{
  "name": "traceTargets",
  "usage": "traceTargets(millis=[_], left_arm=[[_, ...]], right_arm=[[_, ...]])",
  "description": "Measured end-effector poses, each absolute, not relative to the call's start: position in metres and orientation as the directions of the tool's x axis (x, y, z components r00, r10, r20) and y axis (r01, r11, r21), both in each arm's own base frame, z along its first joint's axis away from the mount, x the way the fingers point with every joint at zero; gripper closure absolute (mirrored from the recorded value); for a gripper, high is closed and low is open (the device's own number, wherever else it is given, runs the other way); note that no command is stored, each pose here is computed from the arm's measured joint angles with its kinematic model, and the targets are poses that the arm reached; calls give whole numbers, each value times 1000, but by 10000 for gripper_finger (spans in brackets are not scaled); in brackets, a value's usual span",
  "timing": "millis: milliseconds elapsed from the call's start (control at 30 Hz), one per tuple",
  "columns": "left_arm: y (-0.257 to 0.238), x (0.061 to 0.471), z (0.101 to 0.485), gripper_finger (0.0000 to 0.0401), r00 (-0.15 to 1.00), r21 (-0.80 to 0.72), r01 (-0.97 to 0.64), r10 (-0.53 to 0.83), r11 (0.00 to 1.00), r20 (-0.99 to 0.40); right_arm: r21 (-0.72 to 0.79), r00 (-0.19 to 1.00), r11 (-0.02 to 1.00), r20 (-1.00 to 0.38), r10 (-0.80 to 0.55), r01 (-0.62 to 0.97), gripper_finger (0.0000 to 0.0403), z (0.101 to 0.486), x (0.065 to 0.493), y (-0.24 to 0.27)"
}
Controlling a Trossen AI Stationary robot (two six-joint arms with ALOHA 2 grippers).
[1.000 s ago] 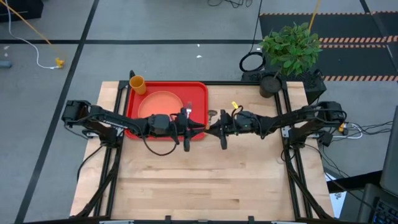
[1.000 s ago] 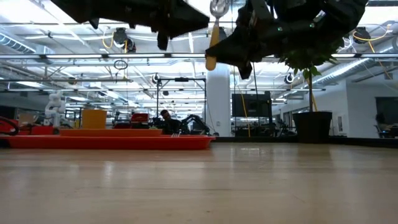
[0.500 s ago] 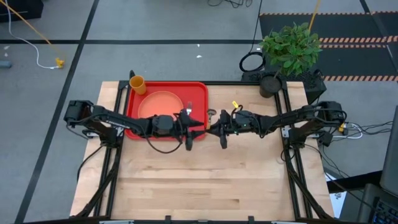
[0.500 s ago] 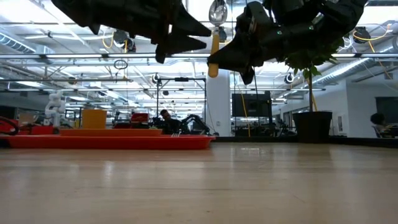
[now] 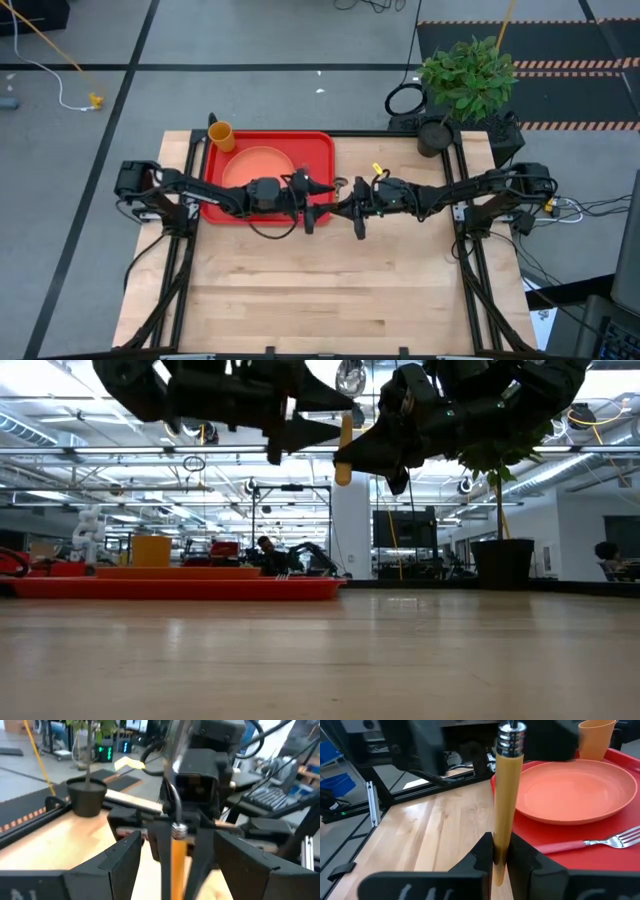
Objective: Pick and place plate/cup/fork/spoon on tray
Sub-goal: Put the orange spoon on the red serving tray to right of the pink fork
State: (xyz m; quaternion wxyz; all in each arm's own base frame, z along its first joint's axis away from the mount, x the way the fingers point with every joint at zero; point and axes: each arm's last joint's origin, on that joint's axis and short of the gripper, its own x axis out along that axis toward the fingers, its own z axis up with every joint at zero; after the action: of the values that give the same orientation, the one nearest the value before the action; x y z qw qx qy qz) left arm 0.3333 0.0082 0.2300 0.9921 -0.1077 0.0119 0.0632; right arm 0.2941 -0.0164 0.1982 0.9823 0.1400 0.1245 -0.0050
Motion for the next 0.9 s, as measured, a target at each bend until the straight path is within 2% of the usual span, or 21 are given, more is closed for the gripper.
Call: traceTargets(millis=[100,200,333,533,567,767,900], left_arm=[[13,339,224,153,993,-217,-114,112,969,-21],[19,341,220,177,992,-217,-125,124,968,-21],[24,341,218,239,992,-216,-123,119,969,-31],[26,340,220,360,998,-213,-65,63,975,-17],[26,340,221,369,998,-213,-58,56,975,-15],[28,335,232,367,995,-214,-92,100,973,27],[28,328,250,364,988,-193,-108,127,975,87]], right_arm=[[269,968,962,-250,26,44,381,198,294,-16],[267,967,963,-254,24,47,381,197,294,-16],[259,965,964,-263,18,53,381,196,294,-17],[258,962,964,-274,14,60,380,195,293,-17],[258,963,964,-271,14,59,378,196,293,-17],[255,956,964,-294,6,72,340,197,290,-17],[211,948,965,-306,-87,156,291,206,282,-19]])
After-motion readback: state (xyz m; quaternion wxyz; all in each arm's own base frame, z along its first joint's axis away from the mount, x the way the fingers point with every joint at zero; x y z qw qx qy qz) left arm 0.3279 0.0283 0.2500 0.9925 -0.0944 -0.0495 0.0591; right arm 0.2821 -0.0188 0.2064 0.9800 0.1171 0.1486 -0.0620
